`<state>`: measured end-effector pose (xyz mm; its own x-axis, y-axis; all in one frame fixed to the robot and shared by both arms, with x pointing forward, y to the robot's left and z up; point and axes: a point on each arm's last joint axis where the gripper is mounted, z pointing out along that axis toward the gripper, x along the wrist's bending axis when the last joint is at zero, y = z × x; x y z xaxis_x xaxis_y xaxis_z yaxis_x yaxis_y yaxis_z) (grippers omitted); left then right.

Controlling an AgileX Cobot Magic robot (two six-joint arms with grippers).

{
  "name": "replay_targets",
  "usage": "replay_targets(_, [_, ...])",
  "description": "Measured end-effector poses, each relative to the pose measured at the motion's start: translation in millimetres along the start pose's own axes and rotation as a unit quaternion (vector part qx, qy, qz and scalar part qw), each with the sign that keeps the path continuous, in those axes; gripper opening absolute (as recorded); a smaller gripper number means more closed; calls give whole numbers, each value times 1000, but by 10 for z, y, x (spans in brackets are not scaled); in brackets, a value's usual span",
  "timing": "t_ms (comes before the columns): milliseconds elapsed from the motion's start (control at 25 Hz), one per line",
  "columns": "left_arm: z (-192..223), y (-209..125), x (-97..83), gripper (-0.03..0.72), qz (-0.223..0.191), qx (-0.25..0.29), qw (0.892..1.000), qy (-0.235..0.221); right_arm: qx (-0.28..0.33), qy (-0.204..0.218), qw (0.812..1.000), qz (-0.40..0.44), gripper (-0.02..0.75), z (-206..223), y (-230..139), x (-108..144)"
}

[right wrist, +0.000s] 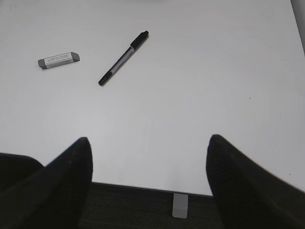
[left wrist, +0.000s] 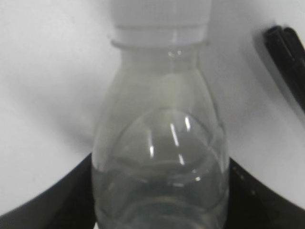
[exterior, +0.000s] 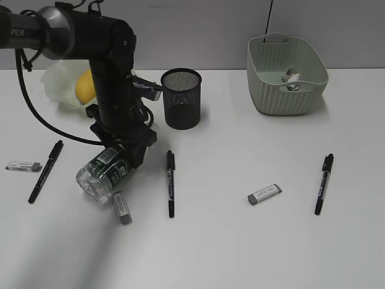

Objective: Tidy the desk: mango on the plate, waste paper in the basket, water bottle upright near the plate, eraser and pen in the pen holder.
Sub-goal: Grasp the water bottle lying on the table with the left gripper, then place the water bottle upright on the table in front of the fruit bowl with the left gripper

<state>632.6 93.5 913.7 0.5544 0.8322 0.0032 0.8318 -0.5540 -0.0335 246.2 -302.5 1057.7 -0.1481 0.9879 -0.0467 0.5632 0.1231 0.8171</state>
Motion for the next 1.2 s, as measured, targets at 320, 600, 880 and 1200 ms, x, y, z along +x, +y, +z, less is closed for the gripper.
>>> replay_targets(320, [-548, -56, -2, 507, -1, -48, 999, 5, 0, 0, 1000, 0, 585, 0, 0, 0])
replay_targets(600, [-1312, -320, 162, 507, -25, -135, 990, 12, 0, 0, 1000, 0, 585, 0, 0, -1])
replay_targets(880, [-1796, -964, 581, 507, -115, -270, 956, 4, 0, 0, 1000, 0, 585, 0, 0, -1])
replay_targets(1200, [-1557, -1658, 781, 507, -187, -391, 900, 50, 0, -1, 1000, 0, 585, 0, 0, -1])
